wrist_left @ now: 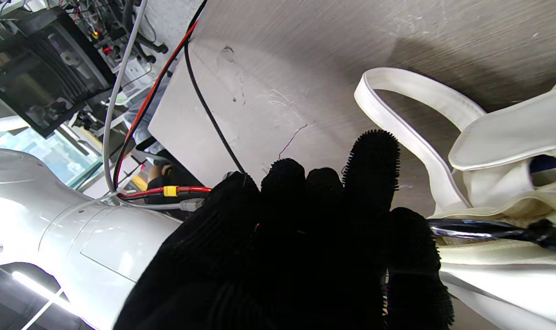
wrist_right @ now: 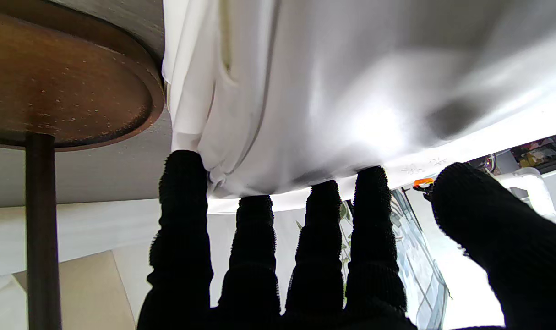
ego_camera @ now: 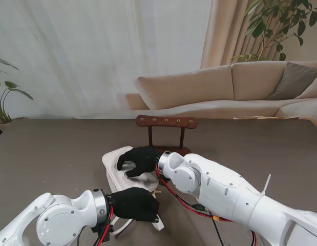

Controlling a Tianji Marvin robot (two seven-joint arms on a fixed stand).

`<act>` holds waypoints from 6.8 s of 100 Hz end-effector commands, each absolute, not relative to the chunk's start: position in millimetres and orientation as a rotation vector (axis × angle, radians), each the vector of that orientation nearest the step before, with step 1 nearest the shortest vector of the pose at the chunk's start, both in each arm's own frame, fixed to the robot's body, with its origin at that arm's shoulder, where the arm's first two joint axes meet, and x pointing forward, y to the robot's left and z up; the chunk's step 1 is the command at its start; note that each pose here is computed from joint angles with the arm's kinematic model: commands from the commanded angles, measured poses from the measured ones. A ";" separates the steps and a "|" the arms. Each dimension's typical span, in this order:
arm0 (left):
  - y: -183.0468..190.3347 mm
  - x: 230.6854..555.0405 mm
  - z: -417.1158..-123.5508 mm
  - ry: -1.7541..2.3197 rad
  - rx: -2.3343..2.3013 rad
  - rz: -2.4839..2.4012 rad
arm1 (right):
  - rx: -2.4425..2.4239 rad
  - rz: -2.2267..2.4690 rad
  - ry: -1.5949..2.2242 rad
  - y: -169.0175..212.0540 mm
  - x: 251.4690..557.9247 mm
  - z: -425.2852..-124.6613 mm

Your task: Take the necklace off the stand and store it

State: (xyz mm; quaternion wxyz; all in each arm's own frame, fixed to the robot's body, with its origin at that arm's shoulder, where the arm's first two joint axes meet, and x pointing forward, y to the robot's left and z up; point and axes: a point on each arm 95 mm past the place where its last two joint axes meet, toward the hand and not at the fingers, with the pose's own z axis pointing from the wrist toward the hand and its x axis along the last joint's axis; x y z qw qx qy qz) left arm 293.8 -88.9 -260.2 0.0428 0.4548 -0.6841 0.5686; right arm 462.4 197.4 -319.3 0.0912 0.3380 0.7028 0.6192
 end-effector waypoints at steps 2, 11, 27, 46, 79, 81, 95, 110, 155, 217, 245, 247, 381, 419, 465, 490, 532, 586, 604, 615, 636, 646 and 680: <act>-101.5 290.7 -255.3 -2.054 1.339 1.745 | 1.076 1.714 2.243 193.7 434.2 -369.9; -105.1 295.6 -259.3 -2.037 1.346 1.736 | 1.080 1.716 2.245 194.5 432.8 -371.2; -112.1 302.8 -262.6 -2.021 1.330 1.717 | 1.078 1.716 2.256 195.5 430.5 -373.8; -118.4 310.1 -261.2 -2.027 1.295 1.729 | 1.085 1.715 2.261 196.3 429.5 -375.3; -123.3 325.1 -264.3 -2.031 1.304 1.746 | 1.086 1.725 2.266 199.5 426.3 -376.8; -123.6 326.0 -264.9 -2.035 1.305 1.745 | 1.087 1.725 2.266 199.6 426.2 -377.0; -127.1 333.0 -270.7 -2.038 1.320 1.725 | 1.090 1.730 2.268 200.1 425.4 -378.5; -133.5 341.3 -276.2 -2.020 1.320 1.705 | 1.095 1.734 2.275 200.7 424.2 -379.5; -145.8 358.8 -288.3 -1.992 1.324 1.712 | 1.102 1.749 2.275 203.3 422.0 -382.3; -147.4 361.2 -298.9 -1.898 1.305 1.975 | 1.149 1.784 2.256 203.7 421.2 -382.9; -150.6 365.6 -301.0 -1.853 1.305 2.112 | 1.166 1.791 2.260 203.2 421.9 -383.7; -150.5 365.6 -301.1 -1.855 1.303 2.114 | 1.167 1.791 2.260 203.0 422.0 -383.8; -93.6 344.8 -243.4 -2.507 1.132 1.804 | 1.214 1.772 2.252 191.4 429.8 -381.5; -88.1 340.4 -245.5 -2.442 1.255 1.724 | 1.228 1.787 2.236 191.1 431.7 -378.9; -81.2 334.0 -270.3 -2.206 1.395 1.919 | 1.238 1.807 2.228 190.1 430.8 -378.7; -88.0 335.3 -282.7 -2.107 1.325 2.200 | 1.243 1.827 2.212 187.0 428.5 -378.8; -73.2 318.5 -279.7 -2.180 1.409 2.014 | 1.275 1.852 2.193 180.8 425.6 -374.1; -78.4 321.7 -275.7 -2.171 1.341 2.274 | 1.299 1.893 2.149 174.0 423.6 -371.0; -74.5 317.6 -273.3 -2.191 1.347 2.246 | 1.291 1.901 2.139 172.1 422.1 -367.1; -69.9 311.9 -267.6 -2.229 1.360 2.152 | 1.281 1.900 2.144 172.5 422.2 -363.9; -65.5 305.8 -259.8 -2.183 1.488 2.119 | 1.276 1.913 2.132 173.2 421.1 -358.3; -63.9 306.6 -258.5 -2.135 1.527 2.151 | 1.281 1.920 2.121 169.6 420.7 -357.0; -55.0 309.0 -252.8 -2.201 1.474 2.258 | 1.346 1.973 2.049 156.1 416.6 -345.9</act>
